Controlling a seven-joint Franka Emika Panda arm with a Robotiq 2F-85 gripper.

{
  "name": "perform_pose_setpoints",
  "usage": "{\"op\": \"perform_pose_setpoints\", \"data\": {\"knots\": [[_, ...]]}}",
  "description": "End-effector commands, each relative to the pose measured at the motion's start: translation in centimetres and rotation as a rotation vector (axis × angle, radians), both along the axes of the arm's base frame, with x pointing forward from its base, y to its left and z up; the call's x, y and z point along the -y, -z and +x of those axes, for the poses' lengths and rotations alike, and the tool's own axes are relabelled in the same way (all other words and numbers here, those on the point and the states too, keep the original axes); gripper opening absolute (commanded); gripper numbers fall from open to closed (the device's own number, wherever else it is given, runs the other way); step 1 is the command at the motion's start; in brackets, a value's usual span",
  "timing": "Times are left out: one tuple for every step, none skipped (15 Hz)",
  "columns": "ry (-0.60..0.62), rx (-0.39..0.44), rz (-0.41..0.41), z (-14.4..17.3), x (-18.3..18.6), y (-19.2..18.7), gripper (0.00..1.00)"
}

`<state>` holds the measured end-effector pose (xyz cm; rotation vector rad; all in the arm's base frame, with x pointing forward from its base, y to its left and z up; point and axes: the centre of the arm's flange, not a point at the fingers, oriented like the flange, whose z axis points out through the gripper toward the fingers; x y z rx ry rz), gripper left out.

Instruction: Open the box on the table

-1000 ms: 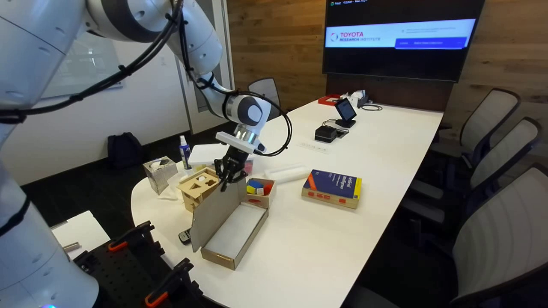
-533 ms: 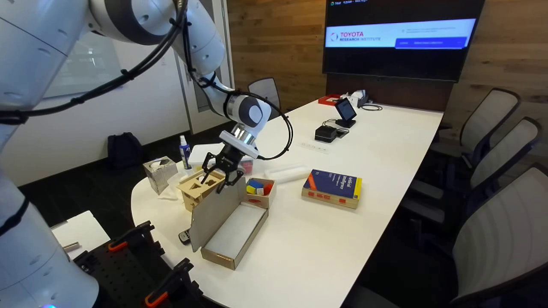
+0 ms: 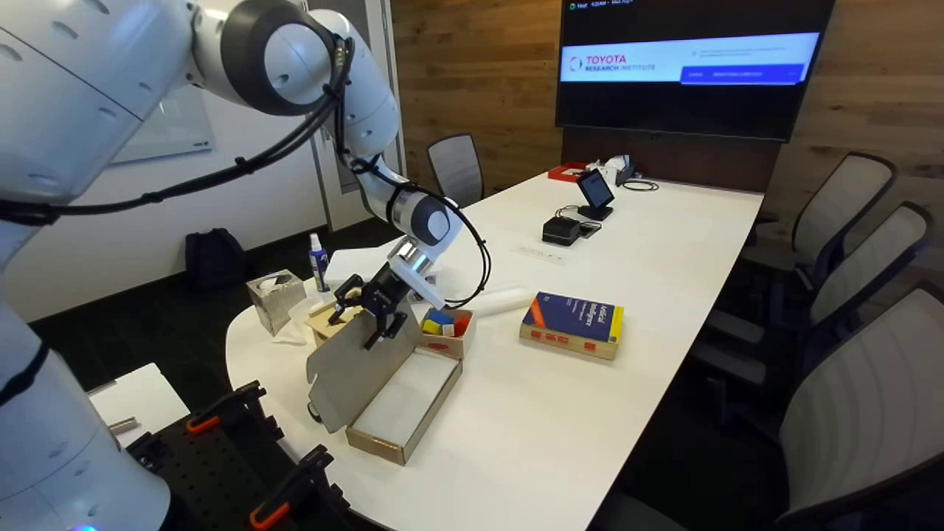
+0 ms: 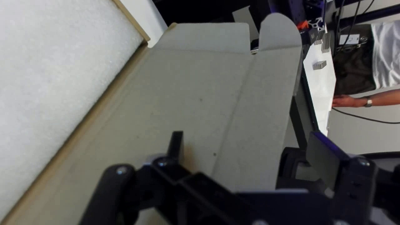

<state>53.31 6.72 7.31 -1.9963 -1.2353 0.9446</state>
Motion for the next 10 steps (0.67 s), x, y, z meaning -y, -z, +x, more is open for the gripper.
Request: {"op": "perform_pose_setpoints", "data": {"knots": [[-0.073,-0.059,0.119,0.4,-1.4,1.7,1.0],[-0.09,-0.072,0.138,0.3,-1.6,2.2,1.0],[-0.107,-0.074,0.155,0.3,-1.8,2.8,1.0],[-0.123,-0.069,0.169,0.3,-1.8,3.2,1.0],[-0.141,-0.065,0.181,0.4,-1.8,3.8,1.0],[-0.153,-0.058,0.19,0.5,-1.7,4.4,1.0],[-0.16,-0.051,0.193,0.6,-1.7,5.0,1.0],[-0.165,-0.04,0.193,0.5,-1.6,5.5,1.0],[-0.162,-0.031,0.19,0.6,-1.5,6.1,1.0],[-0.156,-0.025,0.187,0.6,-1.3,6.7,1.0]]}}
